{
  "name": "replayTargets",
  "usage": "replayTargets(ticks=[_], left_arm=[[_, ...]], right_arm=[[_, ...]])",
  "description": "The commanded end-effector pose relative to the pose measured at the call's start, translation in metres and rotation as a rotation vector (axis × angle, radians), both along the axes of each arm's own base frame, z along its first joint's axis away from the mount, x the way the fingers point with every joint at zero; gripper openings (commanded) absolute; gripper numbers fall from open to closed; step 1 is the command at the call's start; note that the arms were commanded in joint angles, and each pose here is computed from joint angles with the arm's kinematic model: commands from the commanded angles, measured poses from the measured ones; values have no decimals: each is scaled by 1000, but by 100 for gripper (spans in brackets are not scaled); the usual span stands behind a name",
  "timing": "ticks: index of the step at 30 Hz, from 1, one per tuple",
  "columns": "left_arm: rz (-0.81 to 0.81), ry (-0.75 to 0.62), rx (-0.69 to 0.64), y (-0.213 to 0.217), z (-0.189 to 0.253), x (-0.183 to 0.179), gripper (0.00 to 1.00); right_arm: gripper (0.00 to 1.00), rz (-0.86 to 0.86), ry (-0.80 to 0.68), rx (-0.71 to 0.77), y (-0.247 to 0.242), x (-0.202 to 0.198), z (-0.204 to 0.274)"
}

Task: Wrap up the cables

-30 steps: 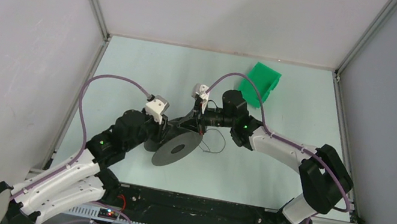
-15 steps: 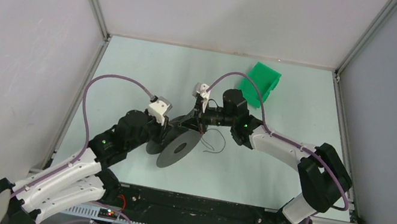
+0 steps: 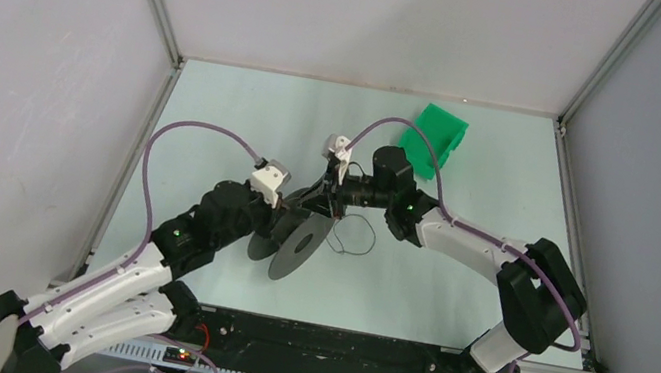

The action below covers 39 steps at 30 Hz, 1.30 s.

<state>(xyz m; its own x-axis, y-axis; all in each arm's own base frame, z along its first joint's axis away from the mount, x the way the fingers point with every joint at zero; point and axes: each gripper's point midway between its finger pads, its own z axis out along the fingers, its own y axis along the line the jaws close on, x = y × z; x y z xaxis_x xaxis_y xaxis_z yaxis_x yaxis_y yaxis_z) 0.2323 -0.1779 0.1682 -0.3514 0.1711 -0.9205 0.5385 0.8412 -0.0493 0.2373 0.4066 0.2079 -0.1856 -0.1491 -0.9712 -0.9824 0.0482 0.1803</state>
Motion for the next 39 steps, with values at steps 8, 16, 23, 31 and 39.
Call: replayTargets(ticks=[8, 16, 23, 31, 39], left_arm=[[136, 18, -4, 18, 12, 7, 0], [176, 28, -36, 26, 23, 2, 0], [213, 67, -76, 28, 36, -2, 0], [208, 108, -114, 27, 44, -8, 0], [257, 111, -148, 46, 61, -13, 0]], right_arm=[[42, -65, -18, 14, -20, -4, 38], [50, -130, -70, -6, -51, -12, 30], [57, -71, -184, 12, -61, -35, -3], [59, -2, -228, 87, -42, -32, -27], [10, -179, -182, 63, -49, 13, -48]])
